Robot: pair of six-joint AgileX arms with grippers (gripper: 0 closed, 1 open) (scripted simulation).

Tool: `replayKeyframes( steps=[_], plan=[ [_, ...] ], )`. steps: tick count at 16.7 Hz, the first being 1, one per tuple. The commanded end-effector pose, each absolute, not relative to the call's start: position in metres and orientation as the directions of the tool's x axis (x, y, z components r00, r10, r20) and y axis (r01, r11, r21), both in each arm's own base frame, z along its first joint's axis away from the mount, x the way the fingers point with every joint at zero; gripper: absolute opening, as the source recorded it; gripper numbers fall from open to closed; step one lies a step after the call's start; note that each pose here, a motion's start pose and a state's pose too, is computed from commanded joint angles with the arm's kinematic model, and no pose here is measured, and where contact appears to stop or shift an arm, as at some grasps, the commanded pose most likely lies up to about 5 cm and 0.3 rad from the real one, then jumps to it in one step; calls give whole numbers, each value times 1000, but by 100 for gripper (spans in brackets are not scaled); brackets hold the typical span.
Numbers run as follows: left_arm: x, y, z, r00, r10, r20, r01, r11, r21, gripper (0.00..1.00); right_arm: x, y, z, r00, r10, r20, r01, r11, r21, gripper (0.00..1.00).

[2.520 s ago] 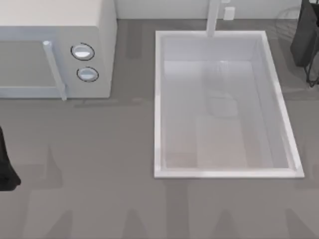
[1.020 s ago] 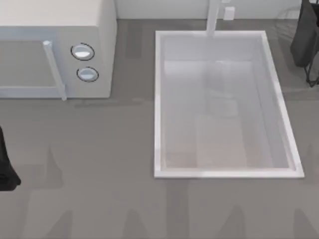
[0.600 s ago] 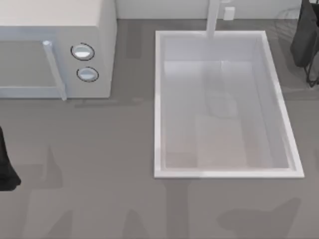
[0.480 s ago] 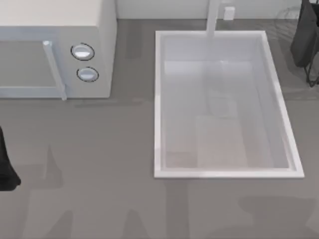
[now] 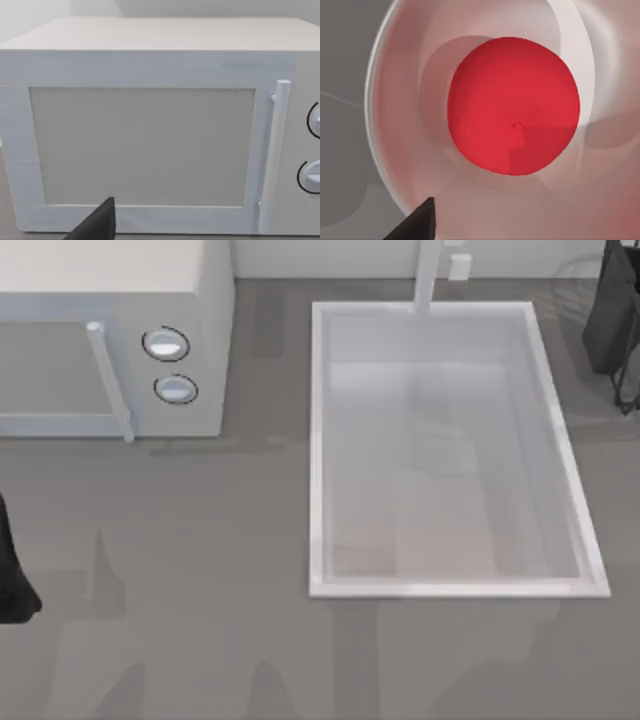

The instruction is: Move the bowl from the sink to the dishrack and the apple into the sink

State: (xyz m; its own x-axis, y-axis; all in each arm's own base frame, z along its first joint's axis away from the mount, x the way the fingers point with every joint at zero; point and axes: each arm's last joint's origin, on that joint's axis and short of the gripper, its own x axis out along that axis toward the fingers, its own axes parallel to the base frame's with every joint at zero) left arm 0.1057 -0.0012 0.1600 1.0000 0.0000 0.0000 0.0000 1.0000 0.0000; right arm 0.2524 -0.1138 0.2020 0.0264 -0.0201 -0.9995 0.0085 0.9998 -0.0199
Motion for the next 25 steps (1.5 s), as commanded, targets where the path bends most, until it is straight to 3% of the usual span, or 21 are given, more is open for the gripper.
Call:
replayKeyframes(
  steps=[9,18,23,25],
  plan=[
    [106,-1,160,1000,0,0,0,1000,0,100,260,-119,196,1,-2,-1000,5,1000,-2,100],
    [106,-1,160,1000,0,0,0,1000,0,100,260,-121,119,2,-2,-1000,10,1000,-2,100],
    [106,-1,160,1000,0,0,0,1000,0,100,259,-120,116,0,0,-1000,10,1000,0,100],
    [106,-1,160,1000,0,0,0,1000,0,100,259,-120,116,0,0,-1000,10,1000,0,85]
  ],
)
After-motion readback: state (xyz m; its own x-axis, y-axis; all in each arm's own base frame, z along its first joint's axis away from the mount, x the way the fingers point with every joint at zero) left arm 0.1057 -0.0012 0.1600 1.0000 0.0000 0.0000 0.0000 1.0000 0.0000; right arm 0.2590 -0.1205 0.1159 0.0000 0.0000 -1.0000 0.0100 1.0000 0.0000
